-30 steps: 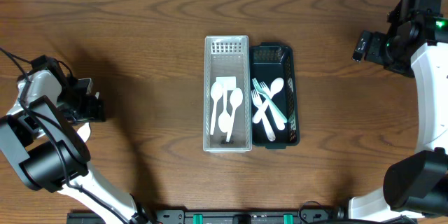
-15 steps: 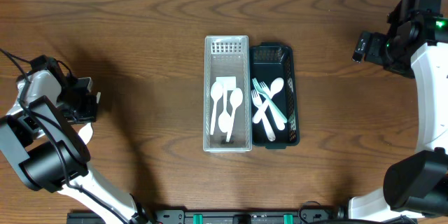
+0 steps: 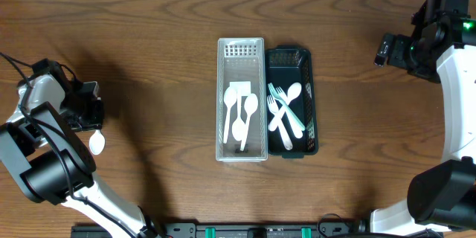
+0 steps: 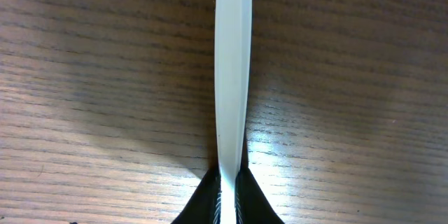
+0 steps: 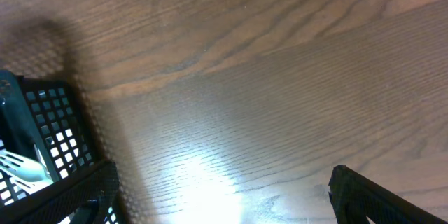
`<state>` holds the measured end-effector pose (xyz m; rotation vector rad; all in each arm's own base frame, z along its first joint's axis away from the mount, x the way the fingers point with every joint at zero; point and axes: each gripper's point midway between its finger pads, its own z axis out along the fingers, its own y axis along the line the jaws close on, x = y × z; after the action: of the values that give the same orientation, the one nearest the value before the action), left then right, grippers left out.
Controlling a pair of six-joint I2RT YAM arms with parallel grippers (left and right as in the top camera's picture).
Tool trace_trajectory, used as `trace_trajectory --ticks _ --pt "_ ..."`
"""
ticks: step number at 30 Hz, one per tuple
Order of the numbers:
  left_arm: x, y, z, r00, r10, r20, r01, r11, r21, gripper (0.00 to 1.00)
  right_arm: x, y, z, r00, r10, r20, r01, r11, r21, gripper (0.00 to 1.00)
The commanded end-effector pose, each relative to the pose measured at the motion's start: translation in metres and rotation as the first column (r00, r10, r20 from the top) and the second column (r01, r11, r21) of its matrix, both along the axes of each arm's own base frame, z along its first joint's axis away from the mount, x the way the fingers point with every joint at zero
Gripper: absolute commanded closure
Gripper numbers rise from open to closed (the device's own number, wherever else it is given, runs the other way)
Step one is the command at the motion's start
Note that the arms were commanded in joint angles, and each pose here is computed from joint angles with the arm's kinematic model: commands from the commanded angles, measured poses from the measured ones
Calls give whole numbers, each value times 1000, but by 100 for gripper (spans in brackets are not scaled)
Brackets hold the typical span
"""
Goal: Pack container
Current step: 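Move the left gripper to the last white spoon and grasp it, then carry the spoon into the clear basket and release it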
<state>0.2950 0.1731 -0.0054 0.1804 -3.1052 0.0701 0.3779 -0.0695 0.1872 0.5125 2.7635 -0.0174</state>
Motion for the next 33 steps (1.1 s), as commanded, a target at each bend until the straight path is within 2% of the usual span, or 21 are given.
trace_trajectory --ticks 1,10,14,18,22,26,30,33 --pt "-7 -13 -15 1000 7 -20 -8 998 -63 94 0 2 -1 1000 23 -5 -23 1000 -2 1" --pt "5 -16 2 998 50 37 -48 997 -53 94 1 2 -1 1000 23 -4 -23 1000 -2 1" --pt "25 -27 31 991 56 125 -52 998 -35 94 2 2 -1 1000 23 1 -23 1000 -2 1" --pt "44 -58 78 975 -5 224 5 1000 0 94 2 2 -1 1000 24 2 -24 1000 -2 1" --pt "56 -110 133 937 -88 339 83 996 28 94 2 2 -1 1000 24 3 -24 1000 -3 1" --pt "49 -185 186 873 -173 456 184 983 21 94 2 2 -1 1000 24 4 -24 1000 -3 1" --pt "35 -257 221 814 -191 549 254 966 -41 94 3 2 -1 1000 24 6 -24 1000 -3 1" --pt "27 -301 231 810 -126 573 242 961 -131 94 3 2 -1 1000 24 5 -24 1000 -3 1"
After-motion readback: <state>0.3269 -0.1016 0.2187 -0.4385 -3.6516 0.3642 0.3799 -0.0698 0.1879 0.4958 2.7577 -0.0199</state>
